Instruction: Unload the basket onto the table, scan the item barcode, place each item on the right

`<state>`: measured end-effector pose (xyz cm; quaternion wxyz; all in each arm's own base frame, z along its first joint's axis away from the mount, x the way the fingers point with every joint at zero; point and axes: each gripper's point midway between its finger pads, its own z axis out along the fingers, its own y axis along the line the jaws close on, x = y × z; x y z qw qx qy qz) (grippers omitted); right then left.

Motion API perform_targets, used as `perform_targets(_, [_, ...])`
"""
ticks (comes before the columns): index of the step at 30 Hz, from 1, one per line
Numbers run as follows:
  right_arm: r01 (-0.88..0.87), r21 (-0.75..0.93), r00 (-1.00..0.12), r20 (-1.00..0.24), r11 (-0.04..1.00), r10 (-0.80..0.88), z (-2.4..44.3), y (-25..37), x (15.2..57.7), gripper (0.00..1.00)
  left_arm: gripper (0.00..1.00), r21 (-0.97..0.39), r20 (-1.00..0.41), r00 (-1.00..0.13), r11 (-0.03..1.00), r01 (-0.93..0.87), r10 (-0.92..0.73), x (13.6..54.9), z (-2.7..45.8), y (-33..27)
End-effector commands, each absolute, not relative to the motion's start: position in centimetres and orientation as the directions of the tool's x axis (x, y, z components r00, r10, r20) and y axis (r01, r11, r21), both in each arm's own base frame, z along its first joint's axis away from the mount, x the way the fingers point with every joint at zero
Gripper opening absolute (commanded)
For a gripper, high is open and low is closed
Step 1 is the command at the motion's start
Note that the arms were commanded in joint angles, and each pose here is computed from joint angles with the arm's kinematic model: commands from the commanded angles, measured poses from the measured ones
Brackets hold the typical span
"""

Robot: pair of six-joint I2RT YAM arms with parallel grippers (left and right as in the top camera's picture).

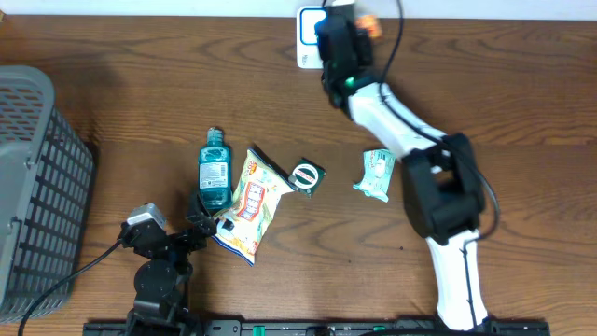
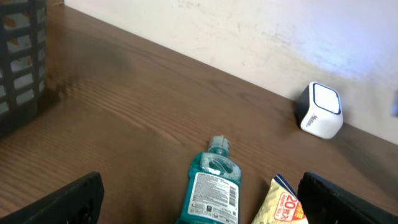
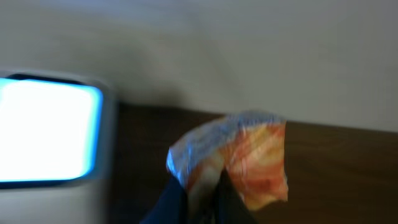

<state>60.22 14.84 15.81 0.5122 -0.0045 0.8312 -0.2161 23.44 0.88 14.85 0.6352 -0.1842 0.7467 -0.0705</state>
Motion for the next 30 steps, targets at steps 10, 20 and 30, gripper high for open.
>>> perform_targets(10, [0.639, -0.618, -0.745, -0.646, 0.458, 0.167, 15.6, -19.9, 49.6, 0.01, 0.98, -0.329, -0.918, -0.159, 0.922, -0.206, -0.363, 23.3, 13.5, 1.0])
perform_targets(20, [0.788, -0.332, -0.601, -0.594, 0.518, 0.535, 10.5, -35.7, 42.0, 0.01, 0.98, -0.328, -0.918, -0.159, 0.922, -0.206, -0.362, 23.3, 13.5, 1.0])
perform_targets(30, [0.851, -0.303, -0.521, -0.587, 0.428, 0.620, 10.2, -40.9, 37.1, 0.04, 0.98, -0.329, -0.918, -0.159, 0.922, -0.206, -0.363, 23.3, 13.5, 1.0])
